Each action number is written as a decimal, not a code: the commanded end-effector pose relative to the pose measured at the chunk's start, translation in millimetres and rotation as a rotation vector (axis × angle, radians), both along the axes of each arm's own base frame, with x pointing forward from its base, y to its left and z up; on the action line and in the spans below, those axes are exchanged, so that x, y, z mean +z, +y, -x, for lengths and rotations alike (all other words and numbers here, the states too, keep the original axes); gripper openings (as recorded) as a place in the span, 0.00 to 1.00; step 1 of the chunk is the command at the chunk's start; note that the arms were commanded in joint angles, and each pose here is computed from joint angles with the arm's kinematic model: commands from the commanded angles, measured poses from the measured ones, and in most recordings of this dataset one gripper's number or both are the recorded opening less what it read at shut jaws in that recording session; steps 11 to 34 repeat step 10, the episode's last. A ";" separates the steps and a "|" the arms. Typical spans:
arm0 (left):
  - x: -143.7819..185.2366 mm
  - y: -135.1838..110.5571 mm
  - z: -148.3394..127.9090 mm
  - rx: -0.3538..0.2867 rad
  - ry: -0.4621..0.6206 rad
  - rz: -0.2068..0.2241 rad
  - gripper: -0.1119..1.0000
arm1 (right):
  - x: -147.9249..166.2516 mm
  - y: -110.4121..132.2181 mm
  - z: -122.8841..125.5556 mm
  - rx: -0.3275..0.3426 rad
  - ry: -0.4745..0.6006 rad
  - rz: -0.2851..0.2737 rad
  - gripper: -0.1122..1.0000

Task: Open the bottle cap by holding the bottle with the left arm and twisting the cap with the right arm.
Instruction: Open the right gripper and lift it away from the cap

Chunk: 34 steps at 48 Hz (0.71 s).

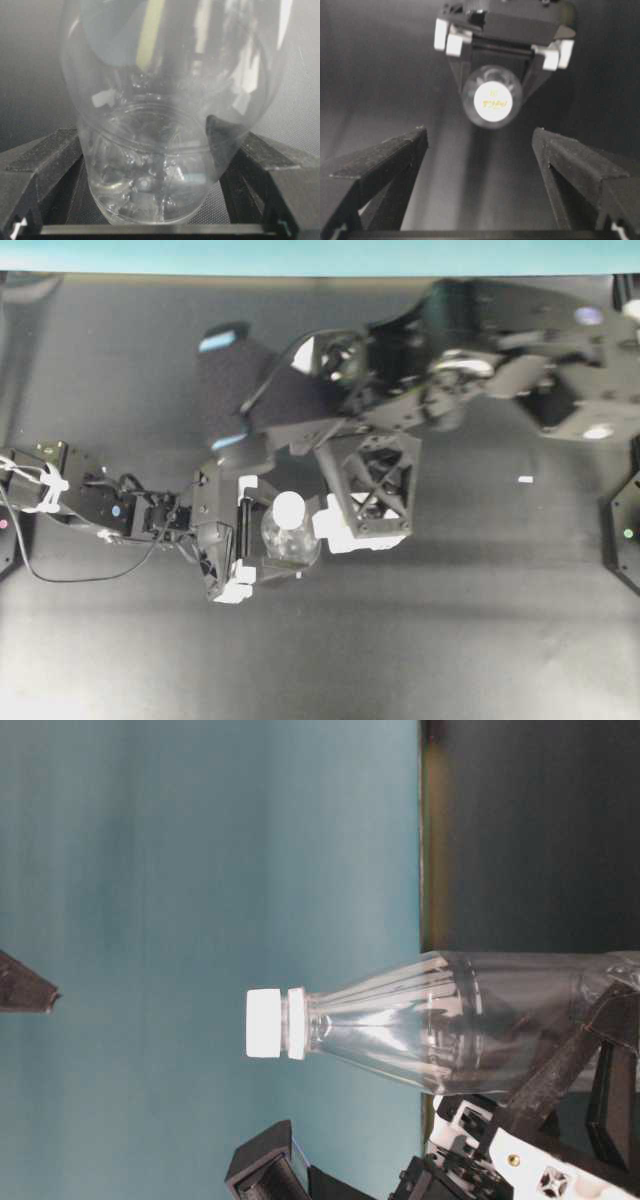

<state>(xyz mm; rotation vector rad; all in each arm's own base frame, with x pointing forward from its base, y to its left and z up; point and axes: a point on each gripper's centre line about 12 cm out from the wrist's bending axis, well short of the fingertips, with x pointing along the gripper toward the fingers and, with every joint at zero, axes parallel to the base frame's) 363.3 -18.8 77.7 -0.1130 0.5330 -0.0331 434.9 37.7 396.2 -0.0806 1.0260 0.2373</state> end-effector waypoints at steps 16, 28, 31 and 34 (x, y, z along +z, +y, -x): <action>-13.6 -6.8 9.9 -0.018 0.066 0.002 0.86 | 8.5 0.0 21.4 -0.079 -0.132 -0.056 0.83; -13.6 -6.8 9.9 -0.018 0.066 0.002 0.86 | 8.5 0.0 21.4 -0.079 -0.132 -0.056 0.83; -13.6 -6.8 9.9 -0.018 0.066 0.002 0.86 | 8.5 0.0 21.4 -0.079 -0.132 -0.056 0.83; -13.6 -6.8 9.9 -0.018 0.066 0.002 0.86 | 8.5 0.0 21.4 -0.079 -0.132 -0.056 0.83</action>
